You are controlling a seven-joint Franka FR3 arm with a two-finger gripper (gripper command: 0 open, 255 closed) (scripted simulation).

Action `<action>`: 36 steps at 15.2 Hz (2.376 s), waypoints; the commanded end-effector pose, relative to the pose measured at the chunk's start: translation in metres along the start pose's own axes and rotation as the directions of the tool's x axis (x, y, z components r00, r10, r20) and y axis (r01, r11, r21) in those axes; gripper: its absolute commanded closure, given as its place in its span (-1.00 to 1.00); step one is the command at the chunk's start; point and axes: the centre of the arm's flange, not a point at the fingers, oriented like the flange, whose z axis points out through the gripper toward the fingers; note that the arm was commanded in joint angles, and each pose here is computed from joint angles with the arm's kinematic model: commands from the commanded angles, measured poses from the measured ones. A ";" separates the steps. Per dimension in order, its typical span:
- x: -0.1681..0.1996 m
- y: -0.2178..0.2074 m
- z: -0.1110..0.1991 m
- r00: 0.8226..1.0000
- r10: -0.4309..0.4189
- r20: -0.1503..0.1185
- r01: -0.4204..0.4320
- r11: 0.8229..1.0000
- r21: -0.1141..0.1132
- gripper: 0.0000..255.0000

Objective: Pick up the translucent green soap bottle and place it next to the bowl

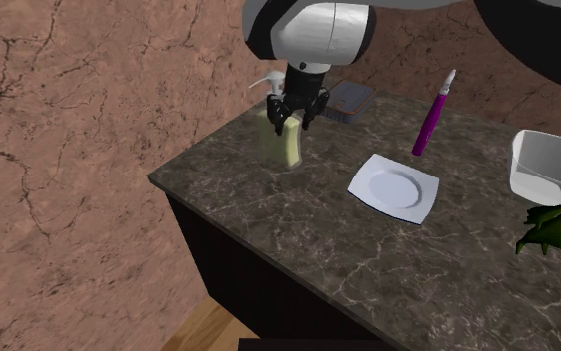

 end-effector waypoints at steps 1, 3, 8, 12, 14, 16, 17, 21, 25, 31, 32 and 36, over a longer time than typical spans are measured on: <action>0.002 -0.001 -0.010 1.000 0.000 0.000 0.000 1.000 0.000 1.00; 0.003 -0.002 -0.020 1.000 0.000 0.000 0.000 1.000 0.000 1.00; 0.008 -0.004 -0.046 1.000 0.000 0.000 0.000 1.000 0.000 1.00; 0.011 -0.006 -0.067 1.000 0.000 0.000 0.000 1.000 0.000 1.00; 0.013 -0.007 -0.077 1.000 0.000 0.000 0.000 1.000 0.000 1.00; 0.015 -0.008 -0.088 1.000 0.000 0.000 0.000 1.000 0.000 1.00; 0.016 -0.008 -0.093 1.000 0.000 0.000 0.000 1.000 0.000 1.00; 0.019 -0.010 -0.114 1.000 0.000 0.000 0.000 1.000 0.000 1.00; 0.023 -0.012 -0.134 1.000 0.000 0.000 0.000 1.000 0.000 1.00; 0.028 -0.015 -0.165 1.000 0.000 0.000 0.000 1.000 0.000 1.00; 0.029 -0.015 -0.171 1.000 0.000 0.000 0.000 1.000 0.000 1.00; 0.033 -0.017 -0.191 1.000 0.000 0.000 0.000 1.000 0.000 1.00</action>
